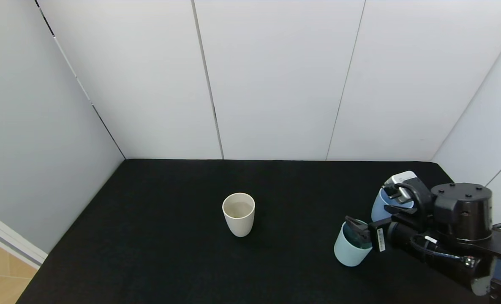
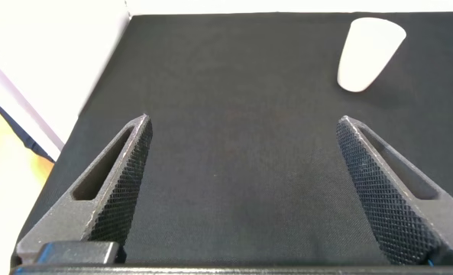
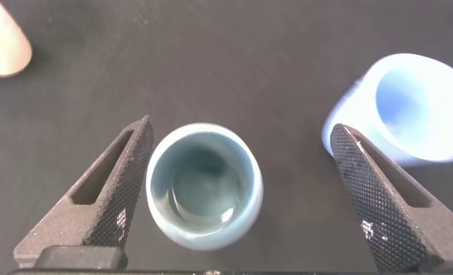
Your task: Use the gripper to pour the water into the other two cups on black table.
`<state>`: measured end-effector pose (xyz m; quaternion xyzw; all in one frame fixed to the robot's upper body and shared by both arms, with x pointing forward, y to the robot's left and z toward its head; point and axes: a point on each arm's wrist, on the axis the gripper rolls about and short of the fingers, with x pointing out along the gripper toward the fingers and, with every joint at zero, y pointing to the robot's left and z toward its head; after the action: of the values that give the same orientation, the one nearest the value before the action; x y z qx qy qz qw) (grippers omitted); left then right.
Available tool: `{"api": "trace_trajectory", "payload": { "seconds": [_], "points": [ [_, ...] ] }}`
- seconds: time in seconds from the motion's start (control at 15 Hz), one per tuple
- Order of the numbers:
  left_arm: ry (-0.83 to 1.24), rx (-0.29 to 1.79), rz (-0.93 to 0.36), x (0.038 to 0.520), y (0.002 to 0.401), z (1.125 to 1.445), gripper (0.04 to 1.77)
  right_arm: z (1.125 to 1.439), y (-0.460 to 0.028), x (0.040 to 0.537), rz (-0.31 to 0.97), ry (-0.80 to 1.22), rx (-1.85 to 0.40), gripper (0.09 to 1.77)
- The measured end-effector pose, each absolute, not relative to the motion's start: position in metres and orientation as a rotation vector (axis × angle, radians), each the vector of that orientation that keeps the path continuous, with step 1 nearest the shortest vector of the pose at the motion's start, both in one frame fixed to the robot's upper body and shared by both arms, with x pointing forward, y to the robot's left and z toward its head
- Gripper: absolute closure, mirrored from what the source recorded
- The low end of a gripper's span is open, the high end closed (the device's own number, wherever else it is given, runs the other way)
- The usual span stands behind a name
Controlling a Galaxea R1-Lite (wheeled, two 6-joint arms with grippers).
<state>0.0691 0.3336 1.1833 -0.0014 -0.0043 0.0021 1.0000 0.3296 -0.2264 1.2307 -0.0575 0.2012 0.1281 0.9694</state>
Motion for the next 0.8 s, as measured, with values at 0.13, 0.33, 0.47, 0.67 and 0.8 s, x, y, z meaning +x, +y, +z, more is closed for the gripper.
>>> {"api": "trace_trajectory", "payload": {
  "seconds": [0.13,0.33,0.47,0.67,0.8],
  "points": [
    [-0.009,-0.003,0.004,0.069,0.334,1.183,0.09,1.247,-0.235,0.310,0.244,0.415,-0.121,0.17],
    [-0.009,-0.003,0.004,0.069,0.334,1.183,0.09,1.265,-0.249,0.282,0.195,0.391,-0.118,0.16],
    [-0.008,-0.003,0.004,0.069,0.334,1.183,0.09,1.269,-0.258,0.264,0.172,0.366,-0.113,0.16],
    [-0.009,-0.002,0.004,0.069,0.334,1.183,0.09,1.273,-0.273,0.238,0.148,0.323,-0.098,0.16],
    [-0.009,-0.003,0.004,0.069,0.334,1.183,0.09,1.274,-0.285,0.217,0.132,0.331,-0.101,0.16]
  ]
}}
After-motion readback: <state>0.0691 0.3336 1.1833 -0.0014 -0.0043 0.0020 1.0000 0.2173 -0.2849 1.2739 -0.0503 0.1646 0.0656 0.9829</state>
